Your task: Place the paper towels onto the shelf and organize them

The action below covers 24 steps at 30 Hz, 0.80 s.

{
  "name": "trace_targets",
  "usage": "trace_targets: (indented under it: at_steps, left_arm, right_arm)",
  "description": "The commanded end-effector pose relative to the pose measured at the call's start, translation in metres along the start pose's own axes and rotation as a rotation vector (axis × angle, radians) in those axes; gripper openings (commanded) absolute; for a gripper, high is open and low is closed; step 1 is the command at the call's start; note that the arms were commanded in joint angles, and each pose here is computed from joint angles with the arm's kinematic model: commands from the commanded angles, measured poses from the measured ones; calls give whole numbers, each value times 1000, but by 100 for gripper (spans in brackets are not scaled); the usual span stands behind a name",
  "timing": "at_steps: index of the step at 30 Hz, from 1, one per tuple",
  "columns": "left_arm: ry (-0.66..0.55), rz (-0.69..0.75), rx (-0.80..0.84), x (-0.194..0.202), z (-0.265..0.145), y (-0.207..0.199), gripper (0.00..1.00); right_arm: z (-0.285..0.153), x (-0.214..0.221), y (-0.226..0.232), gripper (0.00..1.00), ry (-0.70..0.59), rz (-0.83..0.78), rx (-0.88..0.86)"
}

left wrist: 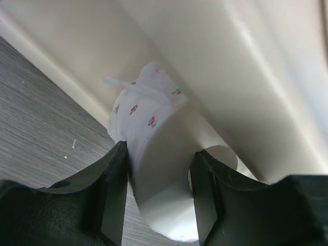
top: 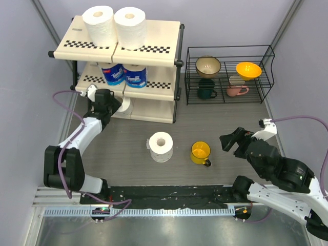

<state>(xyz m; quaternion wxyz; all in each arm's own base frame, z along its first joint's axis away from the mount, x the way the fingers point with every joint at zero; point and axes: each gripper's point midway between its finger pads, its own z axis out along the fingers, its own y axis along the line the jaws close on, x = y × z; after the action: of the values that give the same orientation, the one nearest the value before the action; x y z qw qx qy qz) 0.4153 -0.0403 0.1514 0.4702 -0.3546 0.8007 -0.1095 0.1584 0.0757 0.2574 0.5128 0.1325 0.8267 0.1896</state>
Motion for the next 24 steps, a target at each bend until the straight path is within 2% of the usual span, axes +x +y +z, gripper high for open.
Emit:
trace_targets:
  at_steps: [1,15,24]
  left_arm:
    - [-104,-88,107,-35,6,-35,43]
    - [-143,-157,132,-41,20,-43,43]
    - [-191,-231,142,-39,21,-33,43]
  right_arm:
    - [-5,-15,1,90,-36,5,11]
    - [-10,-18,-4,90,-39,19,17]
    - [-9,-17,-3,90,-33,15,22]
